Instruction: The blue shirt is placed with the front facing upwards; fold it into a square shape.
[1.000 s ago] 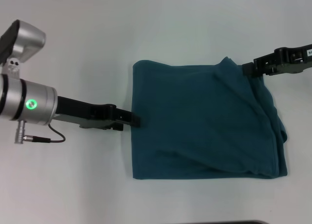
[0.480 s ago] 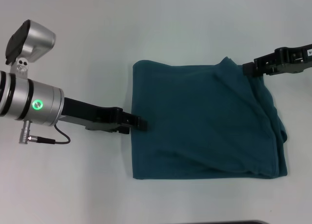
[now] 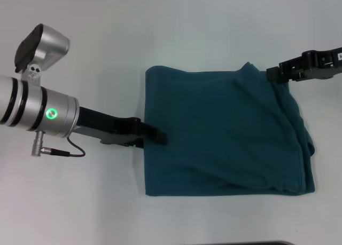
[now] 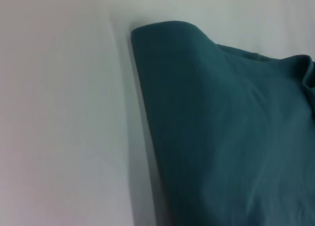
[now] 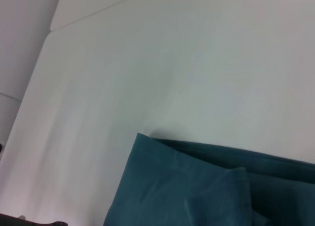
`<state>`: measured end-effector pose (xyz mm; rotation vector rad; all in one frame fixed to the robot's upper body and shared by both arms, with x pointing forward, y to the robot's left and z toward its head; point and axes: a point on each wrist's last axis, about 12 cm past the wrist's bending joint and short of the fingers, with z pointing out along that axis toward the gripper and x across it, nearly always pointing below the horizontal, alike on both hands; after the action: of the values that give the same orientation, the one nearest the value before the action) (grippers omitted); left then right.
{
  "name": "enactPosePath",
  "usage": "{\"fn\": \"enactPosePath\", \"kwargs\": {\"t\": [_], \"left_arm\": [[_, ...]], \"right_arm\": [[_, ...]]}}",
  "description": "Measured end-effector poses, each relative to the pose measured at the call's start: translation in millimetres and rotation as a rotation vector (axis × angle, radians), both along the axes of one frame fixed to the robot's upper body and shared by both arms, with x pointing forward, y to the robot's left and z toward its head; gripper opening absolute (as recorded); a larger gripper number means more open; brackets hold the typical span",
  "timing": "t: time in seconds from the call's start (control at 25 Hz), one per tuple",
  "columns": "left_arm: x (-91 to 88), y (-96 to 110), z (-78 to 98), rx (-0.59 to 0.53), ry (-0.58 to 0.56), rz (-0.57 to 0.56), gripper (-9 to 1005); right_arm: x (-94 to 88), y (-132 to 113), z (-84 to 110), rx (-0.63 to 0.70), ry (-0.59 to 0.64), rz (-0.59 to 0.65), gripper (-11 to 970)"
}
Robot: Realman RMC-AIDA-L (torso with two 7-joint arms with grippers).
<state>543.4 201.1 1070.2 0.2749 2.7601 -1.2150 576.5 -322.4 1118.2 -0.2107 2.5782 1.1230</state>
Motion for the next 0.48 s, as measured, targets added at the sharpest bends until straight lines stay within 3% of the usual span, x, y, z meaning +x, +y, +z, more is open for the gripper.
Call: {"fn": "enactPosePath", "kwargs": {"t": [0.48], "left_arm": [[6.3, -11.5, 3.6, 0.006, -0.014, -0.048, 602]], "right_arm": [[-0.2, 0.4, -0.1, 0.002, 0.001, 0.001, 414]]}}
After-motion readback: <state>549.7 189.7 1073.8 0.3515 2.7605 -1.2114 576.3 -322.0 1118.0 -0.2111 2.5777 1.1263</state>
